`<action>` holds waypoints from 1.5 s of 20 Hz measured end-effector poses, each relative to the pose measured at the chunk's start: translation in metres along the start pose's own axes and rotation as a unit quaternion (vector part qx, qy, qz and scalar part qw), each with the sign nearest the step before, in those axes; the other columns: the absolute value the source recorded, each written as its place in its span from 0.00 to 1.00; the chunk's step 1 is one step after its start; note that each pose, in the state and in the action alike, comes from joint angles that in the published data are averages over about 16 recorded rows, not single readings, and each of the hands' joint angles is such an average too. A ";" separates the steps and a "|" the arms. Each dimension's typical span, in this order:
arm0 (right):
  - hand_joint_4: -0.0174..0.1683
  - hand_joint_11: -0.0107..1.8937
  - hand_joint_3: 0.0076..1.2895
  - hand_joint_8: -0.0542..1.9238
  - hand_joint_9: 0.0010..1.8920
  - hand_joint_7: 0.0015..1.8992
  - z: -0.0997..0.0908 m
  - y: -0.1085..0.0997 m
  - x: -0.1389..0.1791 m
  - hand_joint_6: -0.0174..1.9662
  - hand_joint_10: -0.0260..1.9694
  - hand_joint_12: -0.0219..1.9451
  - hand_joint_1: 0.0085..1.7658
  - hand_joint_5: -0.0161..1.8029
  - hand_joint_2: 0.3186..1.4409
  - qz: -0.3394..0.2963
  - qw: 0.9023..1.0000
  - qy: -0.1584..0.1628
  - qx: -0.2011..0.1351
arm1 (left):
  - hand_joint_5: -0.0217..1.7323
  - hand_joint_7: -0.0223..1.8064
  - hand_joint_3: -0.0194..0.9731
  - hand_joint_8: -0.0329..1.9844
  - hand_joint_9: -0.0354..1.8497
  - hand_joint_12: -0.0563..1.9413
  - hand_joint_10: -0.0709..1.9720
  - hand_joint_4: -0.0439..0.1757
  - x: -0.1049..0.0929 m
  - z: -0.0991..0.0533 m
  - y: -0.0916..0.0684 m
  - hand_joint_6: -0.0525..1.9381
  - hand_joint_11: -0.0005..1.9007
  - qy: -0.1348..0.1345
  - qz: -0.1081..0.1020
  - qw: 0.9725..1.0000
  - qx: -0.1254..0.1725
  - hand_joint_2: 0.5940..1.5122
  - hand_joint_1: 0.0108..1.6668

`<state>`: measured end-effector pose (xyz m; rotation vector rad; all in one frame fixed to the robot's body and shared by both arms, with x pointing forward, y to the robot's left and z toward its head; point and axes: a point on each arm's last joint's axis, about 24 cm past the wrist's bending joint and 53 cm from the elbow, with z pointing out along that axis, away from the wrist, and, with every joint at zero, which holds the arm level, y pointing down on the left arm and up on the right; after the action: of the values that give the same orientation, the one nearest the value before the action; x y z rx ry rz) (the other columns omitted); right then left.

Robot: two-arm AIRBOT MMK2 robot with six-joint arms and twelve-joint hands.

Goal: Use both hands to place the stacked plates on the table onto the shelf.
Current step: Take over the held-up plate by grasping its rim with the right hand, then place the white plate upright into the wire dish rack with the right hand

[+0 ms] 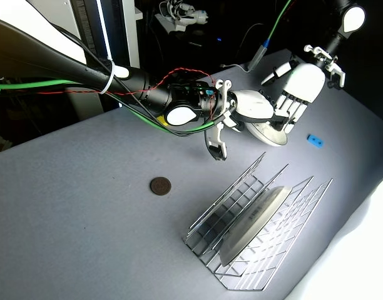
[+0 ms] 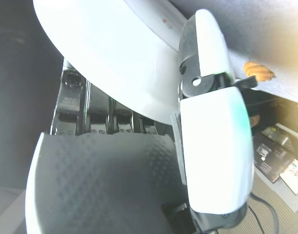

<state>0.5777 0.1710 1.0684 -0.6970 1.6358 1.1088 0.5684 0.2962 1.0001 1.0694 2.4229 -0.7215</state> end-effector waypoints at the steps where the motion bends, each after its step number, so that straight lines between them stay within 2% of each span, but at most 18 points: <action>1: 0.09 0.17 0.00 0.06 0.36 0.34 0.000 0.000 0.000 0.09 0.05 0.60 0.63 0.32 0.66 0.000 1.000 -0.001 -0.001 | 0.01 0.01 0.04 0.01 0.01 0.04 0.02 0.16 0.000 0.000 0.000 0.02 0.01 0.000 0.000 1.000 0.000 0.54 0.00; 7: 0.08 0.35 0.00 0.14 0.54 0.49 0.000 0.001 -0.003 0.22 0.05 0.57 0.63 0.44 0.63 -0.001 1.000 -0.008 -0.003 | 0.01 0.01 0.04 0.01 0.01 0.04 0.02 0.16 -0.002 0.000 -0.001 0.02 0.01 -0.001 0.003 1.000 0.001 0.54 0.00; 14: 0.06 0.49 0.00 0.26 0.67 0.55 -0.001 0.002 -0.006 0.36 0.03 0.52 0.63 0.49 0.58 -0.002 1.000 -0.015 -0.006 | 0.01 0.02 0.03 0.01 0.01 0.03 0.03 0.18 -0.021 -0.002 -0.003 0.03 0.01 -0.022 0.012 1.000 0.004 0.54 0.00; 20: 0.06 0.48 0.00 0.30 0.71 0.57 -0.004 0.001 -0.007 0.37 0.03 0.55 0.63 0.50 0.56 -0.001 1.000 -0.015 -0.005 | 0.02 0.02 0.03 0.01 0.02 0.03 0.04 0.21 -0.053 -0.010 -0.004 0.03 0.01 -0.062 0.013 0.998 0.006 0.53 0.00; 25: 0.05 0.47 0.00 0.32 0.72 0.58 -0.013 0.004 -0.015 0.37 0.03 0.57 0.64 0.51 0.56 0.006 1.000 -0.014 -0.007 | 0.02 0.02 0.04 0.01 0.03 0.03 0.04 0.23 -0.083 -0.024 -0.004 0.04 0.01 -0.103 0.009 0.995 0.007 0.53 0.00; 27: 0.05 0.46 0.00 0.33 0.71 0.59 -0.019 0.007 -0.021 0.37 0.06 0.58 0.64 0.51 0.56 0.010 1.000 -0.014 -0.009 | 0.02 0.02 0.04 0.01 0.03 0.03 0.04 0.23 -0.095 -0.030 -0.004 0.04 0.01 -0.120 0.005 0.993 0.008 0.53 0.00; 30: 0.05 0.45 0.00 0.33 0.68 0.60 -0.031 0.013 -0.029 0.36 0.16 0.60 0.66 0.53 0.56 0.015 1.000 -0.012 -0.013 | 0.02 0.02 0.04 0.01 0.03 0.03 0.04 0.23 -0.108 -0.040 -0.004 0.04 0.01 -0.140 0.002 0.990 0.009 0.53 0.00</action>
<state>0.5638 0.1461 1.1027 -0.6750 1.6186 1.1586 0.6282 0.2572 1.0910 0.9109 2.1784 -0.8327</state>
